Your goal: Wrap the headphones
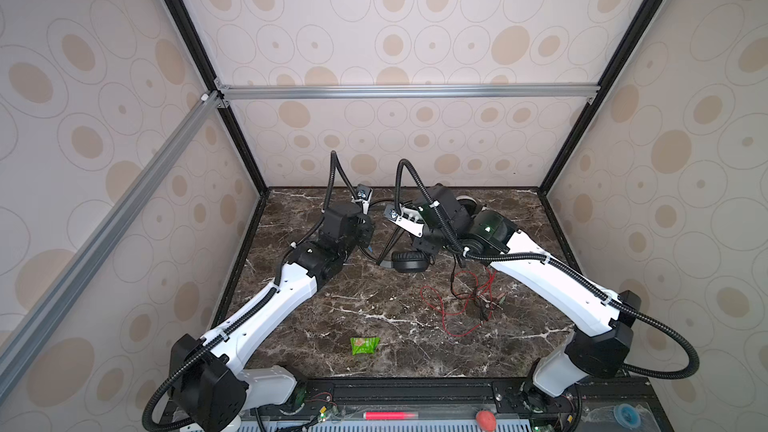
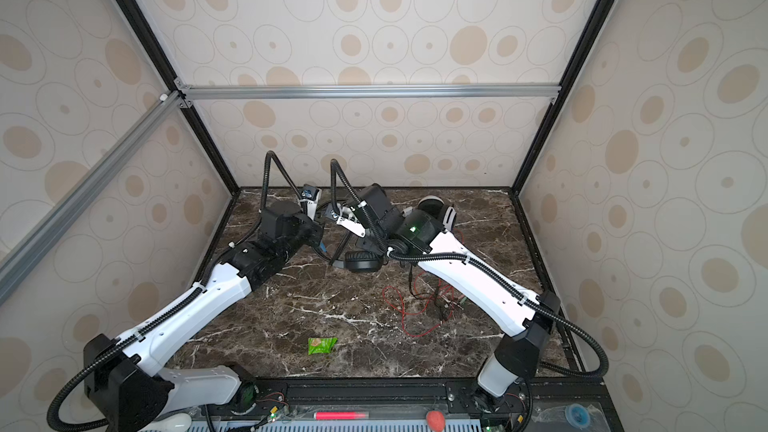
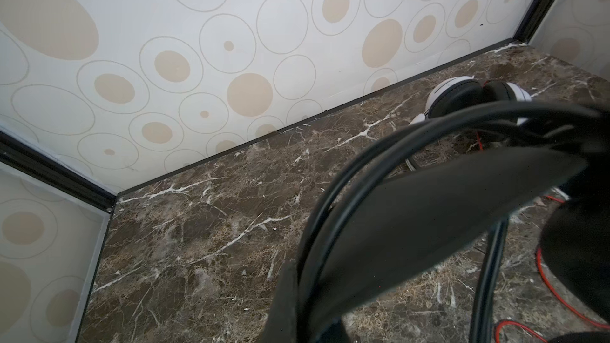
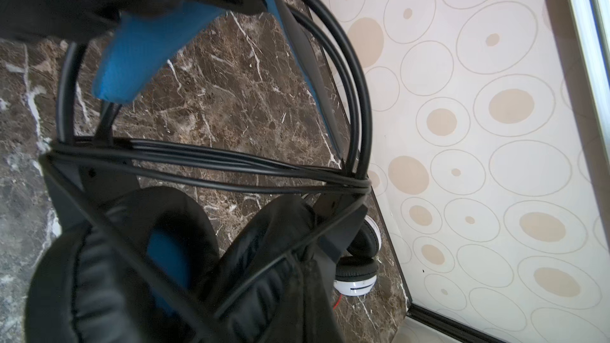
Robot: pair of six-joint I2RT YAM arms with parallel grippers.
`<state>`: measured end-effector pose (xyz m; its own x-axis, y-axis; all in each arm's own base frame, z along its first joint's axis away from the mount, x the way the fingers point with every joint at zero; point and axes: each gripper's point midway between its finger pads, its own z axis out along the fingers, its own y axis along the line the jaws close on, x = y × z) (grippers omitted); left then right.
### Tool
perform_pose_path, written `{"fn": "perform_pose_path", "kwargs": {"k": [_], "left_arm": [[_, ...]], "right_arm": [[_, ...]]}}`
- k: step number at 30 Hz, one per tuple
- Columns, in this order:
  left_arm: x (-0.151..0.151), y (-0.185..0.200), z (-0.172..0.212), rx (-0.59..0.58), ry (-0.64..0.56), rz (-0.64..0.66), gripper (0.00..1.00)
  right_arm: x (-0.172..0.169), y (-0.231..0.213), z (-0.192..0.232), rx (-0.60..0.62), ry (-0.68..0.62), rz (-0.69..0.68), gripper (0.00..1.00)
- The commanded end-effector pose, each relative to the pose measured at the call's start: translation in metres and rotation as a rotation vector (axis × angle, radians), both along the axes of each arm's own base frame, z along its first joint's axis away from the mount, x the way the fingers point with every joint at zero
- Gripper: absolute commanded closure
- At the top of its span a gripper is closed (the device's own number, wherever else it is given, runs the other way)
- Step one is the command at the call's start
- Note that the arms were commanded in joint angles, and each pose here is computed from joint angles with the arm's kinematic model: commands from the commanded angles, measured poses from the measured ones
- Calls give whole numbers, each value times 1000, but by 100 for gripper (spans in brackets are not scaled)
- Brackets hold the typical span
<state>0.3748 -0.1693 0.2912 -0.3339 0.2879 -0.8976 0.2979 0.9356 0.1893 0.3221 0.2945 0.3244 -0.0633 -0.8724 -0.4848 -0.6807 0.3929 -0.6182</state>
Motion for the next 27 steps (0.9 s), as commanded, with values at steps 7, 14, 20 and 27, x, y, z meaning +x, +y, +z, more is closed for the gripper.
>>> {"fn": "perform_pose_path", "kwargs": {"k": [7,14,20,27], "left_arm": [[-15,-6,23,75,-20,-123,100],[-23,-13,38,104,-25,-201,100],[-30,-28,48,53,-14,-279,100],[-37,-39,58,-13,2,-333,100]], "right_arm": [[17,-23,9,-113,-101,-31,97],[23,-49,17,-77,-106,-38,92],[29,-62,11,-37,-85,-82,92],[47,-74,4,92,-15,-183,93]]}}
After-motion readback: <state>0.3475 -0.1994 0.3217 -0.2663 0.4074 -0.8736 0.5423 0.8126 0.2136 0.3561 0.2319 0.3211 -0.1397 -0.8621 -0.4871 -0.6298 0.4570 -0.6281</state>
